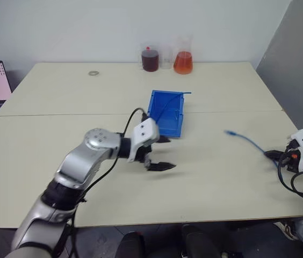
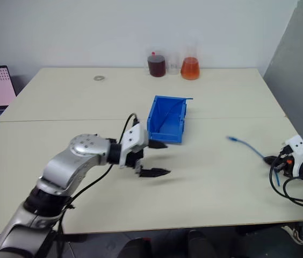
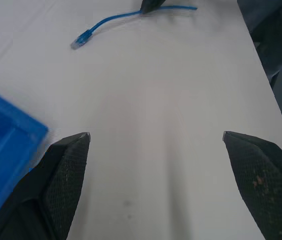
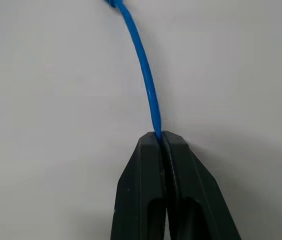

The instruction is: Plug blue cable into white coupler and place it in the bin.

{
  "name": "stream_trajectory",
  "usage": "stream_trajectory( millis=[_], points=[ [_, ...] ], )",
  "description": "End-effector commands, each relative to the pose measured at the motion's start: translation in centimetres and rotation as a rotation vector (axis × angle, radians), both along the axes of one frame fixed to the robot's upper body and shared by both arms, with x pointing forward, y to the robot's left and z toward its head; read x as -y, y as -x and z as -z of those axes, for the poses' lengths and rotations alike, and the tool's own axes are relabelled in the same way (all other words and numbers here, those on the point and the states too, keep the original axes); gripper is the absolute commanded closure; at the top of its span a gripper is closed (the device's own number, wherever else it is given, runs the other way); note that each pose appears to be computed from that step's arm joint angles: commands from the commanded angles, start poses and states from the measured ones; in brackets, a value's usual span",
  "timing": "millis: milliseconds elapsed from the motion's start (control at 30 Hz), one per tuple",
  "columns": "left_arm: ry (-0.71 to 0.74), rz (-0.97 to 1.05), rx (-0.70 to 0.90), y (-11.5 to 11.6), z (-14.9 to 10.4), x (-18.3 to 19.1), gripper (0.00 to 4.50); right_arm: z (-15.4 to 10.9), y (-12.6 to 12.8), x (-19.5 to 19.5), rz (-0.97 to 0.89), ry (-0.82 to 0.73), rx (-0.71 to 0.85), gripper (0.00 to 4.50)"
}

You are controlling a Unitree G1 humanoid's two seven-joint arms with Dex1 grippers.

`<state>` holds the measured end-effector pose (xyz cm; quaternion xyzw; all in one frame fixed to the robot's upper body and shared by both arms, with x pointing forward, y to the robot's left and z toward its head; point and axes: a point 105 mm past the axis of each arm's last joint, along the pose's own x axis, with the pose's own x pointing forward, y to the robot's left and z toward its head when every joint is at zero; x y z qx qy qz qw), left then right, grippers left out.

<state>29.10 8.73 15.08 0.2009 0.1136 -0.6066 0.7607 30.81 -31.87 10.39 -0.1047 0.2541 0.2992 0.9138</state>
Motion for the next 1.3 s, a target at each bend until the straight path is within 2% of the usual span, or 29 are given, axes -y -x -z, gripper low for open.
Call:
stream_trajectory(
  millis=[33, 133, 333, 500, 833, 967, 1167, 1233, 1300],
  points=[
    [-0.033, -0.054, 0.02, 0.8, -0.4, -2.9, 0.0, -1.8, 1.5, -4.7, -0.209, -0.01, 0.018, 4.45],
    [-0.067, -0.106, 0.001, 1.2, 0.3, -4.9, 0.0, -1.8, 1.9, -7.3, -0.269, -0.016, 0.042, 4.45],
    [-0.166, -0.218, -0.042, 2.5, 3.1, -9.2, 0.0, -1.0, 0.6, -15.5, -0.379, -0.08, 0.144, 4.45],
    [-0.189, -0.283, -0.071, 3.6, 4.5, -11.1, 0.0, 0.5, 1.3, -20.3, -0.484, -0.128, 0.118, 4.45],
    [-0.192, -0.381, -0.092, 3.8, 5.8, -13.9, 0.0, 1.4, 1.0, -21.8, -0.521, -0.106, 0.097, 4.45],
    [-0.184, -0.386, -0.082, 3.3, 5.8, -14.1, 0.0, 1.4, 0.5, -21.7, -0.515, -0.089, 0.098, 3.79],
    [-0.148, -0.374, -0.06, 2.5, 5.2, -13.2, 0.0, 1.0, 0.6, -21.7, -0.528, -0.112, 0.09, 2.24],
    [-0.13, -0.361, -0.053, 2.2, 5.0, -12.6, 0.0, 0.5, 1.0, -21.8, -0.55, -0.121, 0.094, 1.61],
    [-0.12, -0.348, -0.039, 1.9, 4.7, -11.9, 0.0, -0.4, 1.4, -21.7, -0.577, -0.117, 0.113, 1.17]
  ],
)
